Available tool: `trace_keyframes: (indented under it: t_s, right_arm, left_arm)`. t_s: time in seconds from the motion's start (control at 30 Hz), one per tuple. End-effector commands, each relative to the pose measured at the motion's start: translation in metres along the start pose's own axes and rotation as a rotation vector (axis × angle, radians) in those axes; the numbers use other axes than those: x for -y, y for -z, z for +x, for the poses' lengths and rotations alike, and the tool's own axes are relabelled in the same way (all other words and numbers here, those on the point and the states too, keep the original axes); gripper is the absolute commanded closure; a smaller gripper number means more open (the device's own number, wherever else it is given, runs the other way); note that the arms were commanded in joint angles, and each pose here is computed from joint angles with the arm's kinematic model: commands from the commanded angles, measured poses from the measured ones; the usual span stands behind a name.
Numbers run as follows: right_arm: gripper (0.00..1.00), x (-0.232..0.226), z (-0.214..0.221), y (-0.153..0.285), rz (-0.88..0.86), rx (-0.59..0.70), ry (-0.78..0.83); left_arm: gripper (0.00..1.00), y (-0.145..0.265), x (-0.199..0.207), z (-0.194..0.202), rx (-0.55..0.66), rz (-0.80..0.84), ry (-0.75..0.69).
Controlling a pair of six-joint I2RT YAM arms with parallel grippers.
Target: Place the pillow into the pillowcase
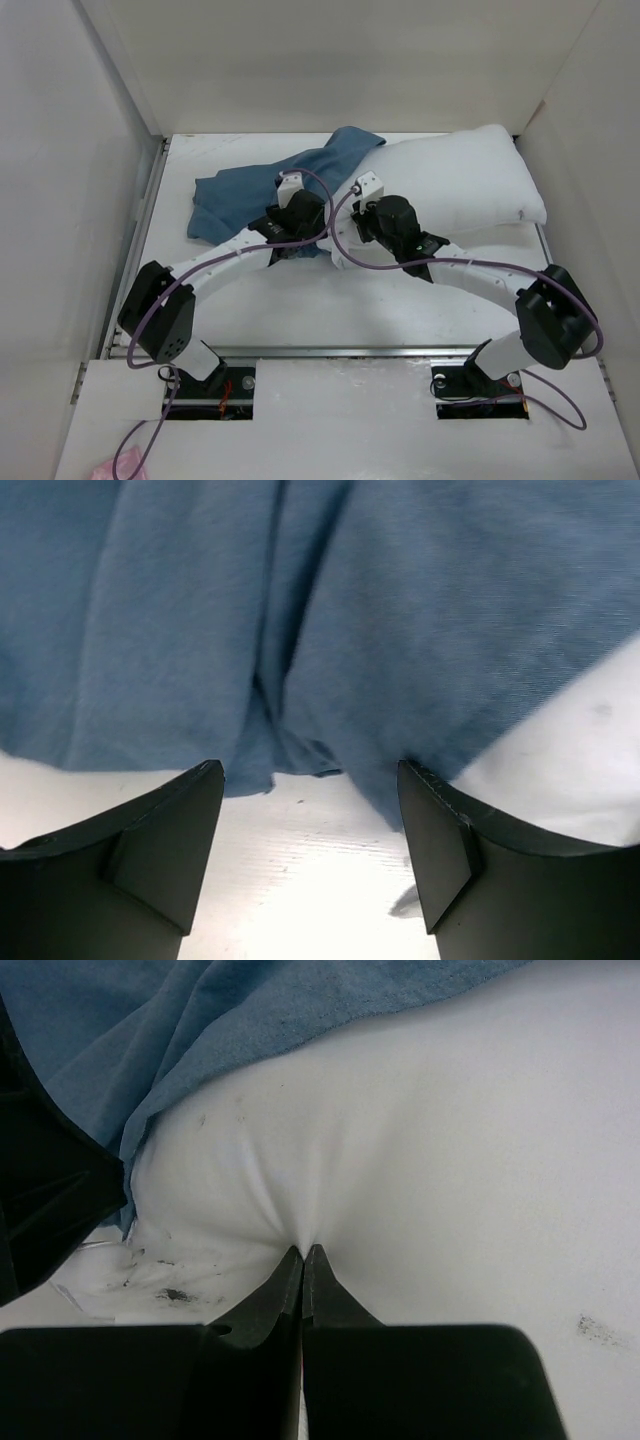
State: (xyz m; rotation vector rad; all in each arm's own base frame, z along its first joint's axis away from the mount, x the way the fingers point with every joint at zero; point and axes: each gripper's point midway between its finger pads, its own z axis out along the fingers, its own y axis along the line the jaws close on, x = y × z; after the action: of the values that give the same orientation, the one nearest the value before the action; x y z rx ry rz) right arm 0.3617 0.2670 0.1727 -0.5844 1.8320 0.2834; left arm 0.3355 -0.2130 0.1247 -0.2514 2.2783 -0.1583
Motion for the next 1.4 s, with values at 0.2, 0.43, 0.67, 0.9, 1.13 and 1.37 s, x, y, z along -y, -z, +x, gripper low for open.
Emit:
trace_keyframes:
  t_s: [0.2, 0.43, 0.67, 0.9, 1.13, 1.37]
  right_arm:
    - [1.0, 0.008, -0.012, -0.004, 0.04, 0.023, 0.002]
    - [1.0, 0.009, -0.011, -0.006, 0.049, 0.014, 0.004]
    - [1.0, 0.017, -0.016, -0.003, 0.095, 0.02, 0.002]
    - [1.0, 0.051, -0.084, -0.008, 0.318, 0.238, -0.262]
    - [1.0, 0.043, -0.11, -0.048, 0.42, 0.321, -0.412]
    - [1.0, 0.014, -0.122, -0.069, 0.313, 0.375, -0.546]
  left_arm:
    - [0.31, 0.011, 0.023, -0.016, 0.079, 0.194, -0.049]
    - [0.34, -0.013, 0.032, -0.016, 0.039, 0.145, -0.091]
    - [0.94, -0.017, 0.005, -0.031, 0.044, 0.035, -0.028]
    - [1.0, 0.027, 0.023, -0.035, 0.05, 0.174, -0.019]
    - [1.0, 0.11, 0.1, -0.046, 0.092, 0.503, -0.103]
    - [1.0, 0.159, 0.143, -0.073, 0.13, 0.688, -0.144]
